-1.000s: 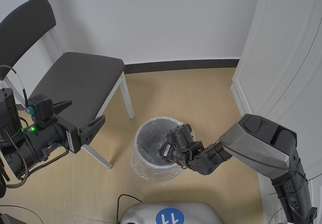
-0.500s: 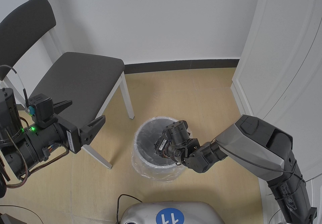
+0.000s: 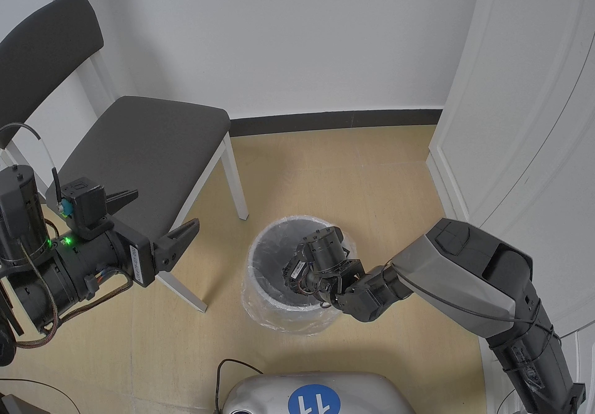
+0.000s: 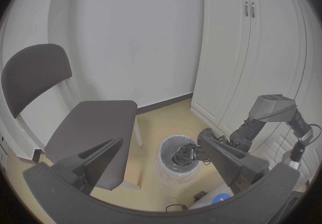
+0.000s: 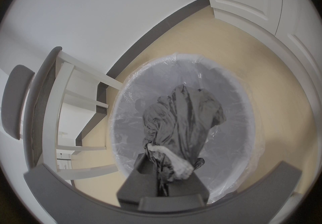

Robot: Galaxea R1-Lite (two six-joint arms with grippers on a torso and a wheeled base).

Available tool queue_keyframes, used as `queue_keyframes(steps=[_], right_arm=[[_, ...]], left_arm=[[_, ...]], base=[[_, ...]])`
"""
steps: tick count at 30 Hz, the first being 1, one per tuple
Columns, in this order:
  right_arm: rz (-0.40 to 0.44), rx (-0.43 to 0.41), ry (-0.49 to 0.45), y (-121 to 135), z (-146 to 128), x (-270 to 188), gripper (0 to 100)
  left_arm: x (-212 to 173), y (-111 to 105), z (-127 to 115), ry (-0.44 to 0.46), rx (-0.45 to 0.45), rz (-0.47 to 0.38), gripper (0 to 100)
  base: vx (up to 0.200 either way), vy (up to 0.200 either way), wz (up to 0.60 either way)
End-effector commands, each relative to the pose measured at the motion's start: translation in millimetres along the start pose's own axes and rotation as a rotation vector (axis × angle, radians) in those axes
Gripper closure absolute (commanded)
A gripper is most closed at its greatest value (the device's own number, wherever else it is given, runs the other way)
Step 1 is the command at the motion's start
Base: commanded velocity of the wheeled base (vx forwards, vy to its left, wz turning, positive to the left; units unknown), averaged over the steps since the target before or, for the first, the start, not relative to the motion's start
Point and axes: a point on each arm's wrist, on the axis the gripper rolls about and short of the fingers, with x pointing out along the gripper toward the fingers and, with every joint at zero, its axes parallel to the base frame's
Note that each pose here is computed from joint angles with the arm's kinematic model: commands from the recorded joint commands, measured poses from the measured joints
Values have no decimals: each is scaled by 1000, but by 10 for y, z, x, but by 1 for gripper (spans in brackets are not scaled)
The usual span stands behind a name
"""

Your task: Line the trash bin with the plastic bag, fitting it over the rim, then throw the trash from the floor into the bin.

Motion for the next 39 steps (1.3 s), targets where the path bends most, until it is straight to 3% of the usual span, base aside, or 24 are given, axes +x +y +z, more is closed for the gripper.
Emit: queue_keyframes(steps=[1,8,9,26,31,39], right_arm=[[18,21,-10,31,25,-12,100],[57,47,-34,56,29,-28,100],[57,45,-34,56,29,-28,0],[54,33,-46,70,26,-36,0],[34,-99,-127,233,86,-255,0],[34,-217,-253,272,321,-475,0]], left_arm=[[13,-2,-4,4,0,0,0],[13,-2,-4,4,0,0,0],[13,-2,-4,4,0,0,0],[13,-2,-4,4,0,0,0],[0,1,10,-4,-1,1,0],[-12,2,8,-6,-1,1,0]], base=[[0,0,0],[0,0,0],[0,0,0],[0,0,0],[0,0,0],[0,0,0]])
